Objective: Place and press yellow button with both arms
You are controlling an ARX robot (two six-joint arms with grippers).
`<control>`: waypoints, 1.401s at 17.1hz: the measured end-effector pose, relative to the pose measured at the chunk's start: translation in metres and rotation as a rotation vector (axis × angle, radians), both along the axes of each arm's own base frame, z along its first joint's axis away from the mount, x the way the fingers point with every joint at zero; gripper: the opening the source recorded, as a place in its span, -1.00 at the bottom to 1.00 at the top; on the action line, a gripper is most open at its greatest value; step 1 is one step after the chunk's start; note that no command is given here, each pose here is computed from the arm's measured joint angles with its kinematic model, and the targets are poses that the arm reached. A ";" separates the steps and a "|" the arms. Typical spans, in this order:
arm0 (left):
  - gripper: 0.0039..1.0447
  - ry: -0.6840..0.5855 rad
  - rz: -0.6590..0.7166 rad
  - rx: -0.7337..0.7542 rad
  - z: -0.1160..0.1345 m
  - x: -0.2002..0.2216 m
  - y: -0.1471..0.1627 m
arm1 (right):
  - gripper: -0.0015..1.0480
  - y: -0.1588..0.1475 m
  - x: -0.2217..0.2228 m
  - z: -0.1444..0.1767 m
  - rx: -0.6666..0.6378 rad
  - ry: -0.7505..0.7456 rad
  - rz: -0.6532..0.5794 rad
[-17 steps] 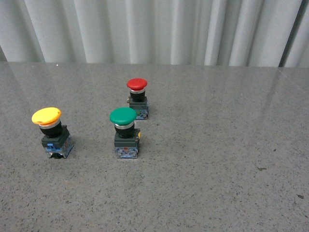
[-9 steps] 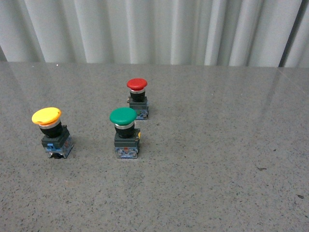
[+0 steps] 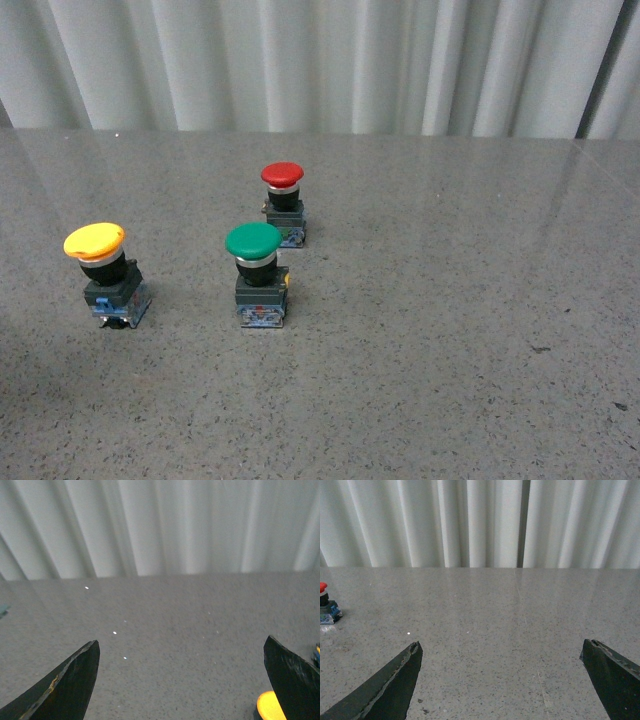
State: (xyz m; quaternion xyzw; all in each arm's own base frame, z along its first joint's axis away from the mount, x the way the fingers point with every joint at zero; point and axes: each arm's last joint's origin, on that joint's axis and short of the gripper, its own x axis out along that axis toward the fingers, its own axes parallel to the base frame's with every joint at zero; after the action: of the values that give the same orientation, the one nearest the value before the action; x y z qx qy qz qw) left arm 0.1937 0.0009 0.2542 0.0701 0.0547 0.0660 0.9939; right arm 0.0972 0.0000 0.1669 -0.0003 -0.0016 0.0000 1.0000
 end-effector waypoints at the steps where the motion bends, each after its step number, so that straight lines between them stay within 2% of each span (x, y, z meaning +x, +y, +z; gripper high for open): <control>1: 0.88 0.051 -0.035 0.005 0.000 0.023 0.000 | 0.87 0.000 0.000 0.000 0.000 0.000 0.000; 3: 0.88 0.187 -0.109 -0.002 -0.012 0.064 -0.005 | 0.87 0.000 0.000 0.000 0.000 0.000 0.000; 6: 0.88 0.328 -0.219 -0.009 -0.041 0.085 -0.029 | 0.87 0.000 0.000 0.000 0.000 0.000 0.000; 9: 0.88 0.354 -0.263 0.013 -0.054 0.090 -0.053 | 0.87 0.000 0.000 0.000 0.000 0.000 0.000; 18: 0.88 0.414 -0.223 -0.007 -0.085 0.090 -0.065 | 0.87 0.000 0.000 0.000 0.000 0.000 0.000; 24: -0.21 0.421 -0.203 0.008 -0.089 0.081 -0.065 | 0.87 0.000 0.000 0.000 0.000 0.000 0.000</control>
State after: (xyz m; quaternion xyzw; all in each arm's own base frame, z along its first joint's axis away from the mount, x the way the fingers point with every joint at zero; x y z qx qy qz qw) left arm 0.2743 -0.0645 0.1653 0.0911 0.2532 -0.0499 0.9618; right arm 0.0972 0.0000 0.1669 -0.0003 -0.0016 0.0000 1.0000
